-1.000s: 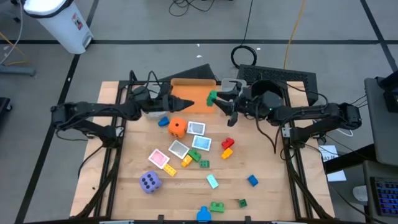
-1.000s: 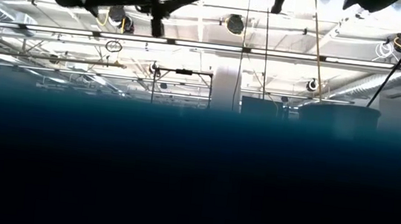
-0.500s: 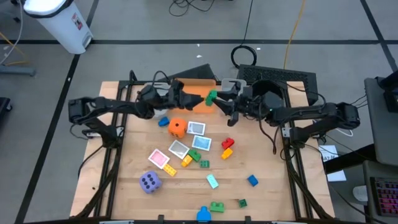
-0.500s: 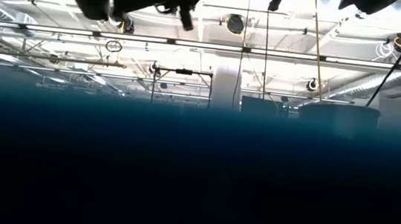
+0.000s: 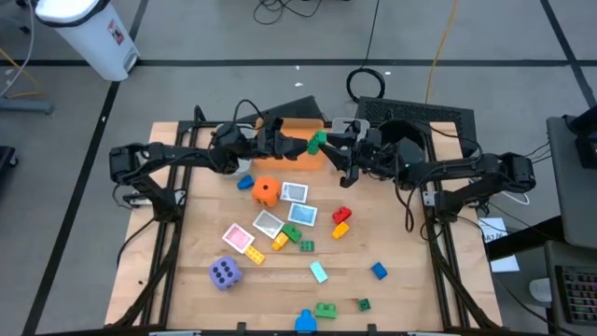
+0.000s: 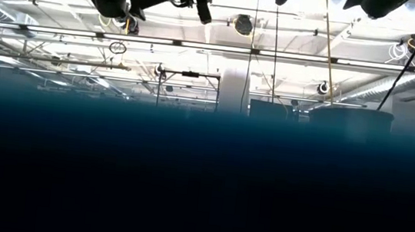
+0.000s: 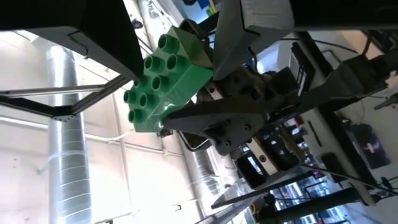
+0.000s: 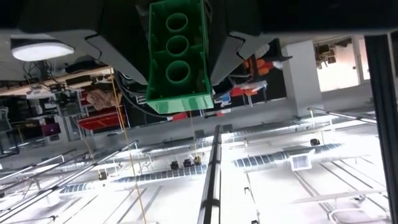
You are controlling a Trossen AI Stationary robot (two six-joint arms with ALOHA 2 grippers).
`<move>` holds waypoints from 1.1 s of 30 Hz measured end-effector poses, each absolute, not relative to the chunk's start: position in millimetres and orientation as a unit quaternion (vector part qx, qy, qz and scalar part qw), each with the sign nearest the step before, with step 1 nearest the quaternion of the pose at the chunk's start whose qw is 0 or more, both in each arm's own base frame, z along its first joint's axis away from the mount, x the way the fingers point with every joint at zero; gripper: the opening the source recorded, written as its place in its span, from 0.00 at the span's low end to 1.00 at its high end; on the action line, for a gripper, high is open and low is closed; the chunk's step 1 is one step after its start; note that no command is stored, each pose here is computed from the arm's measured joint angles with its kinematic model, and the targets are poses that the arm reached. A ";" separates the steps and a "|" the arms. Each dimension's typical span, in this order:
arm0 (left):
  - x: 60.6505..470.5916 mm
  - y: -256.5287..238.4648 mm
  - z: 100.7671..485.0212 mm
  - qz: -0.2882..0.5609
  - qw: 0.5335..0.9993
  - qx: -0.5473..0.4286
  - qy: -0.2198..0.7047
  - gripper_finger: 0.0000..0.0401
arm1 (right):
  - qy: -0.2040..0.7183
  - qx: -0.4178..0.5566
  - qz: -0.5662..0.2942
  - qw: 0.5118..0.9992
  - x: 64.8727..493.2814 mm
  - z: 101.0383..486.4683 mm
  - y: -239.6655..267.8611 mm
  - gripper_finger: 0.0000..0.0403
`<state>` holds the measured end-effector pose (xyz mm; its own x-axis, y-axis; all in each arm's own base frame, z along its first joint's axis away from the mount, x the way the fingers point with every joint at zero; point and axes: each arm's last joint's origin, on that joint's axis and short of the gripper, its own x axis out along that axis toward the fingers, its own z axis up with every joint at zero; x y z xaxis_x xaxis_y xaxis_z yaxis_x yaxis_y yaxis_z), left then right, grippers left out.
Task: Pick & Place Toys
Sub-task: Put the green game piece into the right gray bin
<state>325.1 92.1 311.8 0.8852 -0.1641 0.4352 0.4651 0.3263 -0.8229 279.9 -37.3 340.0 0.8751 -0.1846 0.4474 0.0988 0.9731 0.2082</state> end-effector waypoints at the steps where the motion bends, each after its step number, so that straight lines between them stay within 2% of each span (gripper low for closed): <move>1: 325.1 92.0 311.8 -0.197 0.801 -0.548 -0.137 0.49 | -0.239 0.090 -0.074 0.964 279.9 340.0 -37.5 0.32; 33: 326.0 87.6 313.1 -0.202 0.805 -0.542 -0.136 0.49 | -0.261 0.085 -0.057 0.960 277.9 343.4 -37.9 0.32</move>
